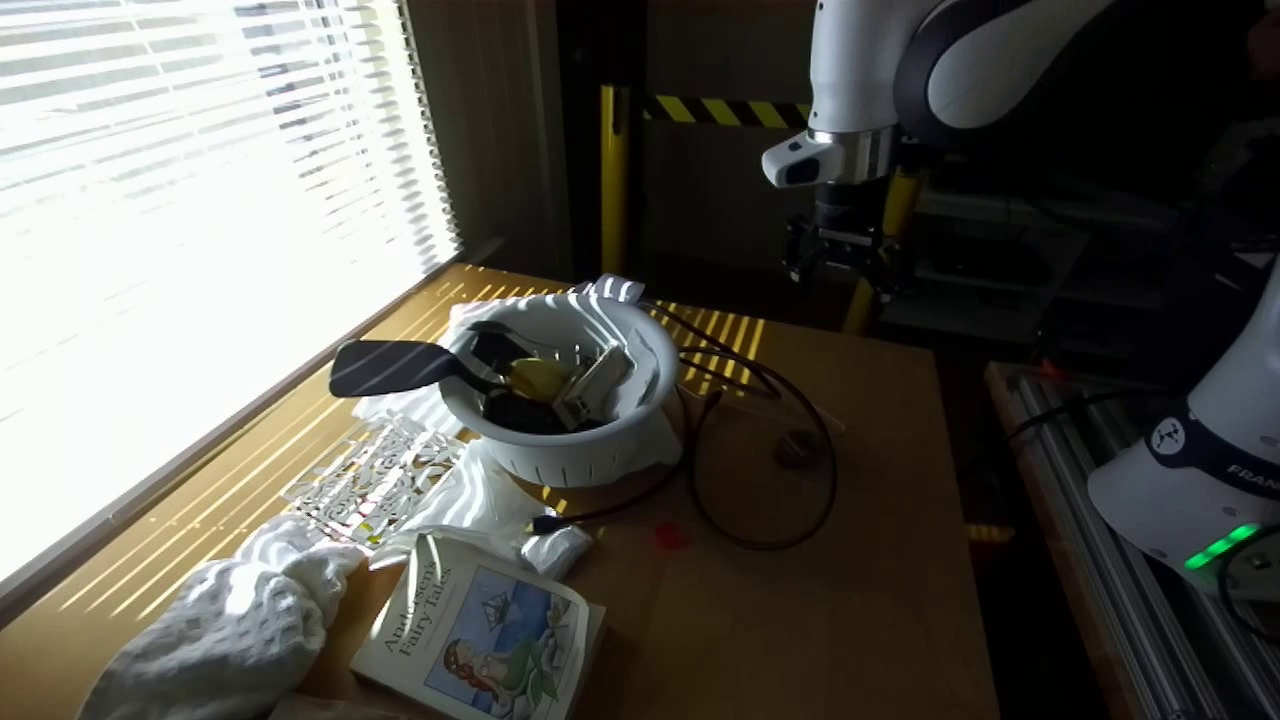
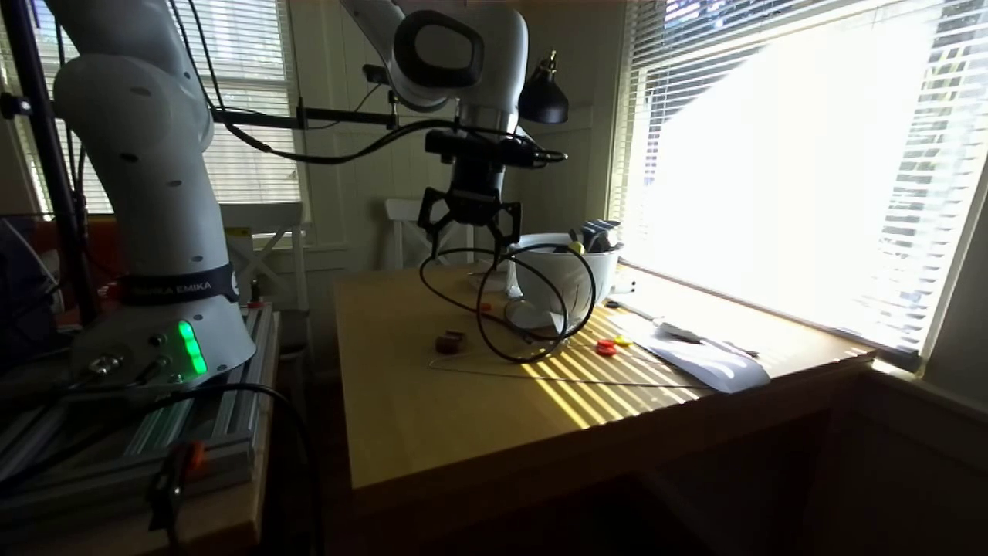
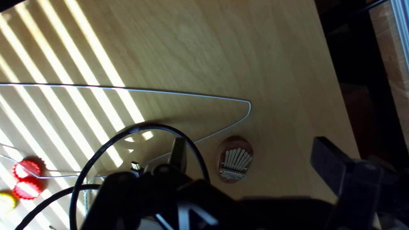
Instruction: Untangle the cable
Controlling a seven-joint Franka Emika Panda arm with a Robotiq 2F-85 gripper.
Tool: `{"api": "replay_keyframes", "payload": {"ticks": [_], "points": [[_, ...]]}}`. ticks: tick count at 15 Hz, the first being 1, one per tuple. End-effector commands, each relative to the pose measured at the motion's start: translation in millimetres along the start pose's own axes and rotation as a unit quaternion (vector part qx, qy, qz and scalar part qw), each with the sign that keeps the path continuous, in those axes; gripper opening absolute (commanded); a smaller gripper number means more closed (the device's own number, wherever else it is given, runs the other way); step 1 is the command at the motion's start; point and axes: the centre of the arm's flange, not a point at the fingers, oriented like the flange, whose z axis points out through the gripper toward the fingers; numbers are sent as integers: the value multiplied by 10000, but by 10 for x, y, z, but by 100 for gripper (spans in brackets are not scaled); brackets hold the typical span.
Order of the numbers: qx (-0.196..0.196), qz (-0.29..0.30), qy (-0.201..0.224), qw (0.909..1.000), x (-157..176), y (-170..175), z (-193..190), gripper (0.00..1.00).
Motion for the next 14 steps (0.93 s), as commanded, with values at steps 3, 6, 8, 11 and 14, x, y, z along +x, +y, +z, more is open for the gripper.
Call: {"api": "replay_keyframes", "payload": {"ticks": [3, 6, 8, 11, 14], "points": [[478, -748, -322, 9955, 104, 425, 421, 100], [553, -1062, -502, 9915, 232, 592, 534, 100], [500, -926, -345, 9938, 215, 397, 511, 100], [531, -967, -399, 9931, 260, 485, 566, 100], [6, -1129, -69, 9936, 328, 622, 666, 100]]}}
